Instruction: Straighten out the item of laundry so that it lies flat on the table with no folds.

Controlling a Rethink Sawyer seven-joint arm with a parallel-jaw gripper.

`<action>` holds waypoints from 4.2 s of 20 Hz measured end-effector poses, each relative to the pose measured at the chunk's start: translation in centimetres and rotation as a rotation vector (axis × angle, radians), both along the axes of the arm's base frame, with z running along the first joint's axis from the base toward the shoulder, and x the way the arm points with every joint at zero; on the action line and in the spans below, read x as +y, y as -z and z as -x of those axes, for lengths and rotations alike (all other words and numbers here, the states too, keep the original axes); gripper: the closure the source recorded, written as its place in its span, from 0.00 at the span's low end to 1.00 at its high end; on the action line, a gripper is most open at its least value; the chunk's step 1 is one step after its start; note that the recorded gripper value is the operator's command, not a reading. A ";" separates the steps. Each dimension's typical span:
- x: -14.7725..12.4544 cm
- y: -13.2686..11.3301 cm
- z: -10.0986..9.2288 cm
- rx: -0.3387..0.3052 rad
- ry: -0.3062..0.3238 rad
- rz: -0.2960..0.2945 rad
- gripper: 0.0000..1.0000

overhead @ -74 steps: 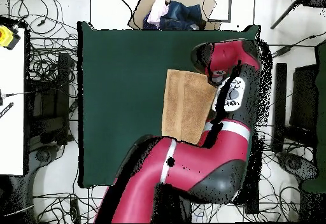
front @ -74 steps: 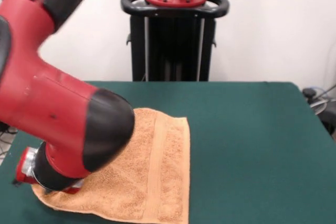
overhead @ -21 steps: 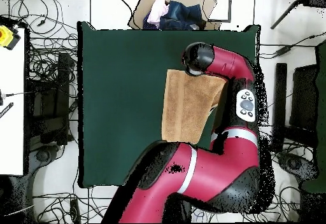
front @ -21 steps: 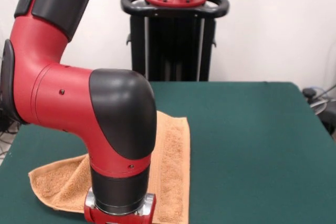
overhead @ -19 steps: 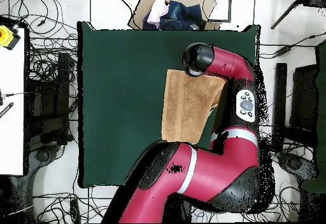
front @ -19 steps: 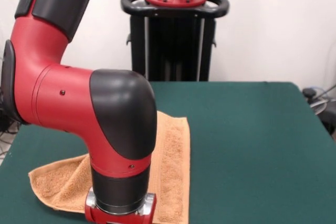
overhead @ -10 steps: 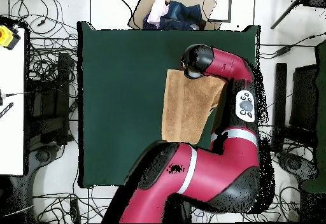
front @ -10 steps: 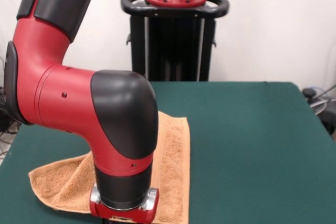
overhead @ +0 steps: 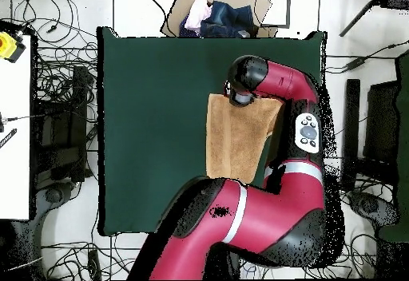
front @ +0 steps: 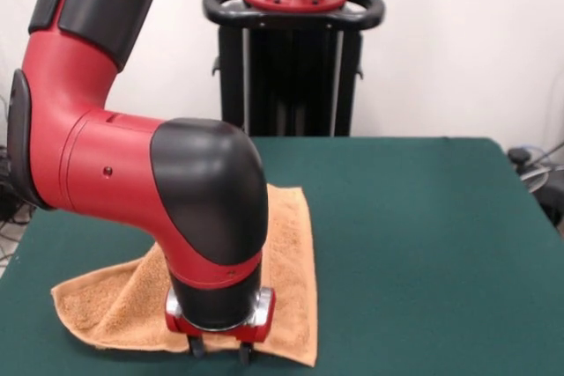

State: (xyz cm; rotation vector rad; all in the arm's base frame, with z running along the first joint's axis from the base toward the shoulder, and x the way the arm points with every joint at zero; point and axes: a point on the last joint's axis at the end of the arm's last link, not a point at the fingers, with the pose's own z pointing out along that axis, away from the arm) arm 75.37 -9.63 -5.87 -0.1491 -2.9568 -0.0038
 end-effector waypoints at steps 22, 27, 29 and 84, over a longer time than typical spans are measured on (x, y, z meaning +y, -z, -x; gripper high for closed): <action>-0.3 1.0 3.6 0.304 -0.084 0.061 0.00; -0.5 1.6 4.3 0.352 -0.090 0.070 0.00; -0.6 1.5 4.1 0.351 -0.089 0.071 0.00; 2.2 -0.5 3.2 -0.222 -0.063 0.364 0.00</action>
